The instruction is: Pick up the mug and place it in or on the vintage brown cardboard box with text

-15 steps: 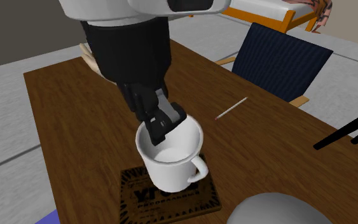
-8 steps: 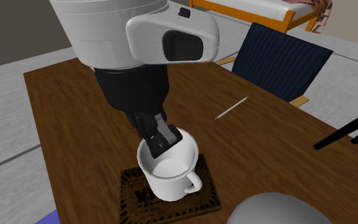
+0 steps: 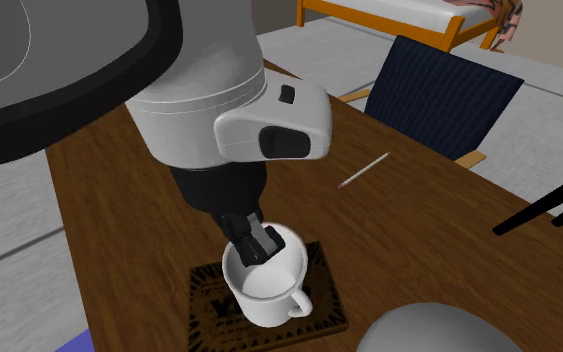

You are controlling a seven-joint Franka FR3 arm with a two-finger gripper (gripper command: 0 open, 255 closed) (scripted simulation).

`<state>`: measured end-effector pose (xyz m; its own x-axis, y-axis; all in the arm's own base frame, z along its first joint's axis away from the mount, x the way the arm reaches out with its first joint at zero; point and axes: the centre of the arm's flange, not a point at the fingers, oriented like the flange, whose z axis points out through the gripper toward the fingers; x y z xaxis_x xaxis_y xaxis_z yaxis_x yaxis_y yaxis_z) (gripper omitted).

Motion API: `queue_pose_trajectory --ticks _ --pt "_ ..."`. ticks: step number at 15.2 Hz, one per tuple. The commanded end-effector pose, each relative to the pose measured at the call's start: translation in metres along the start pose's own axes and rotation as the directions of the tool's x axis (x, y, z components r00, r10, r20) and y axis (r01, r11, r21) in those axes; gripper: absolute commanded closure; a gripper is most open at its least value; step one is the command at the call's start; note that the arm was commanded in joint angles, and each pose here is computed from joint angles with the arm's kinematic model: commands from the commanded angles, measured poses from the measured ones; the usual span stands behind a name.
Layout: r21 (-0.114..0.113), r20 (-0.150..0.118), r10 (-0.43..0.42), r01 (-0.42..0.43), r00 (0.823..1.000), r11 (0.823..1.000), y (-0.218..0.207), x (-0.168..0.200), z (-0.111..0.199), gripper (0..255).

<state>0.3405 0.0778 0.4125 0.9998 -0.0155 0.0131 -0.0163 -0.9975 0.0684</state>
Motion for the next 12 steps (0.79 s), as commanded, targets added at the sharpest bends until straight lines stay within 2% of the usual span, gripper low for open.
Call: queue_pose_trajectory --ticks 1,9,10,12 --pt "0.0 -0.001 0.0 0.0 1.0 1.0 -0.0006 0.0002 0.0105 255" --pt "0.0 -0.001 0.0 0.0 1.0 1.0 -0.0008 0.0002 0.0136 255" --pt "0.0 -0.001 0.0 0.0 1.0 1.0 -0.0009 0.0002 0.0136 0" --pt "0.0 -0.001 0.0 0.0 1.0 1.0 -0.0009 0.0002 0.0136 0"
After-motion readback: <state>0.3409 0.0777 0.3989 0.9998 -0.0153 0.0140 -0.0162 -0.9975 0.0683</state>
